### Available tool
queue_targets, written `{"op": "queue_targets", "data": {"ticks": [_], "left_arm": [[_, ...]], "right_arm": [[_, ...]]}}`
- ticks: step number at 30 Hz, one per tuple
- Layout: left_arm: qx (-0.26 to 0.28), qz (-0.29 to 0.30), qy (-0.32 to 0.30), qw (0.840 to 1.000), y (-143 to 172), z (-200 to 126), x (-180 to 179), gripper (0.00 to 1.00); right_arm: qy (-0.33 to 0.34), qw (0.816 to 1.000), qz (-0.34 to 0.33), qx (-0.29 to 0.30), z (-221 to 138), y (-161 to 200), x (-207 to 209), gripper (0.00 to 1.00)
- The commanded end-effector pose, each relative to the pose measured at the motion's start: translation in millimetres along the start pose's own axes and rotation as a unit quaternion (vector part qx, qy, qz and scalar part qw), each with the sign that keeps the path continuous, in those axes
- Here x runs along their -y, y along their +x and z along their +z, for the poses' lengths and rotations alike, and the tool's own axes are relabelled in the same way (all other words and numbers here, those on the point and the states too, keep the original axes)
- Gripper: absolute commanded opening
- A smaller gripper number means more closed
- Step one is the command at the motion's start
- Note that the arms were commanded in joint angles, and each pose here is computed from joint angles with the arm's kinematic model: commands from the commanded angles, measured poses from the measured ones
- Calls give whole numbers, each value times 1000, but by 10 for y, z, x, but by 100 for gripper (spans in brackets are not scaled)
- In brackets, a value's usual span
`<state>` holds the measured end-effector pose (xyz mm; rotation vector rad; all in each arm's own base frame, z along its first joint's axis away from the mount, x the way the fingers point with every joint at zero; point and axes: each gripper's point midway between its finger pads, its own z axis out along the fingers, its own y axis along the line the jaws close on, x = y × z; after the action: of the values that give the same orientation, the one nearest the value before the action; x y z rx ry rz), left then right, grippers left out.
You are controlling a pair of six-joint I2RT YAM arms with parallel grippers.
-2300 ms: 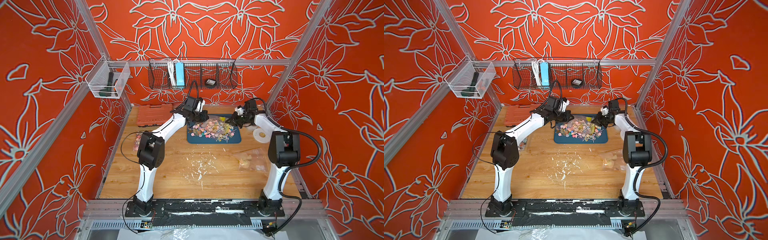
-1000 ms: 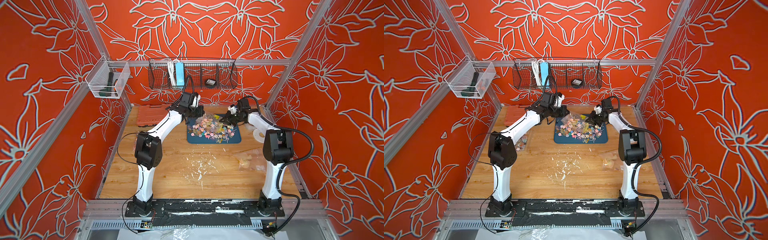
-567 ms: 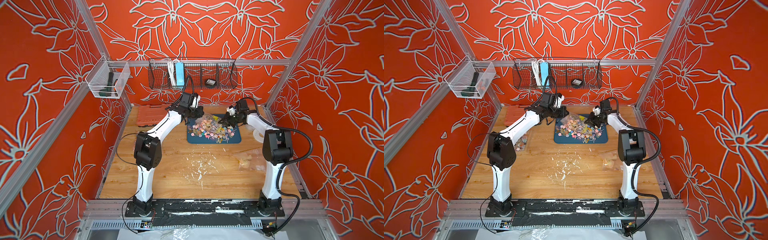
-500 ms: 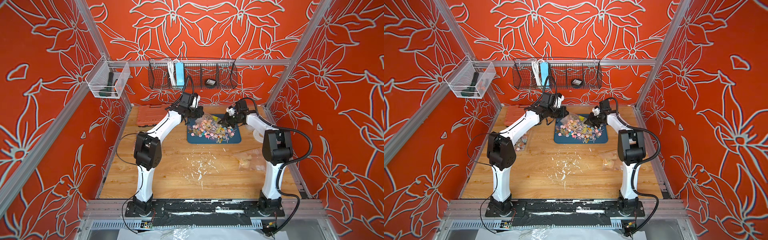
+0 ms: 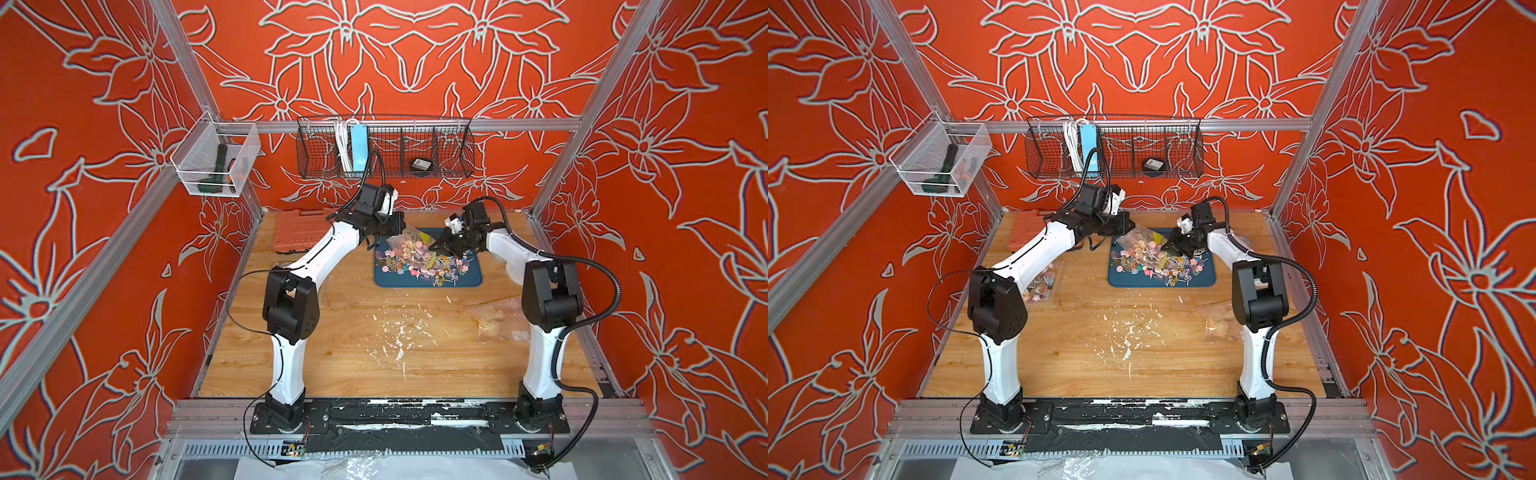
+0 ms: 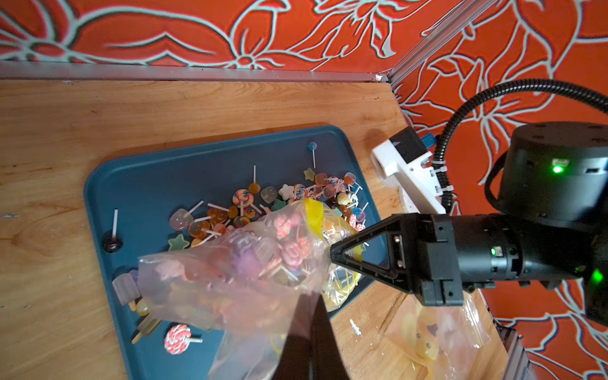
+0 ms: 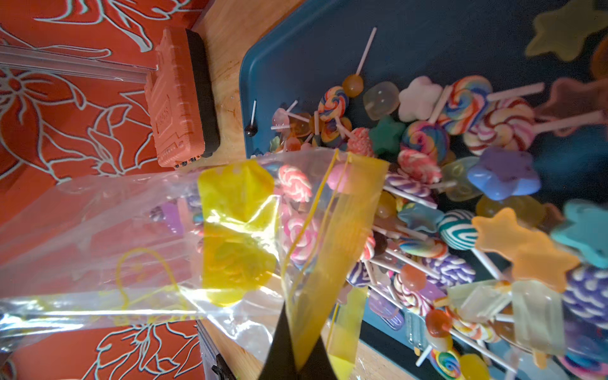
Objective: Pour candies out of the ziploc bag
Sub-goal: 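Pour the candies out of the ziploc bag onto the tray.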
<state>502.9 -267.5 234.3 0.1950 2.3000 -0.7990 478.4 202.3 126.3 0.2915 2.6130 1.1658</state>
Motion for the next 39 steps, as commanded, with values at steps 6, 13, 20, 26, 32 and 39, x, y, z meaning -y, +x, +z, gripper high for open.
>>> {"op": "queue_targets", "data": {"ticks": [6, 13, 20, 26, 32, 39], "left_arm": [[69, 31, 0, 997, -383, -396, 123, 0], [75, 31, -14, 997, -384, -472, 53, 0], [74, 30, -19, 997, -365, -518, 12, 0], [71, 28, -25, 997, -322, -554, -27, 0], [68, 24, -36, 997, -255, -570, -115, 0], [67, 20, -44, 997, -215, -613, -183, 0]], "right_arm": [[-4, 1000, -1, -9, -4, 123, -95, 0], [-5, 1000, -7, -17, 75, 177, -160, 0], [-5, 1000, -12, -22, 118, 225, -216, 0], [-4, 999, -17, -27, 158, 278, -237, 0], [0, 999, -17, -35, 231, 349, -224, 0], [2, 999, -20, -43, 296, 428, -238, 0]]}}
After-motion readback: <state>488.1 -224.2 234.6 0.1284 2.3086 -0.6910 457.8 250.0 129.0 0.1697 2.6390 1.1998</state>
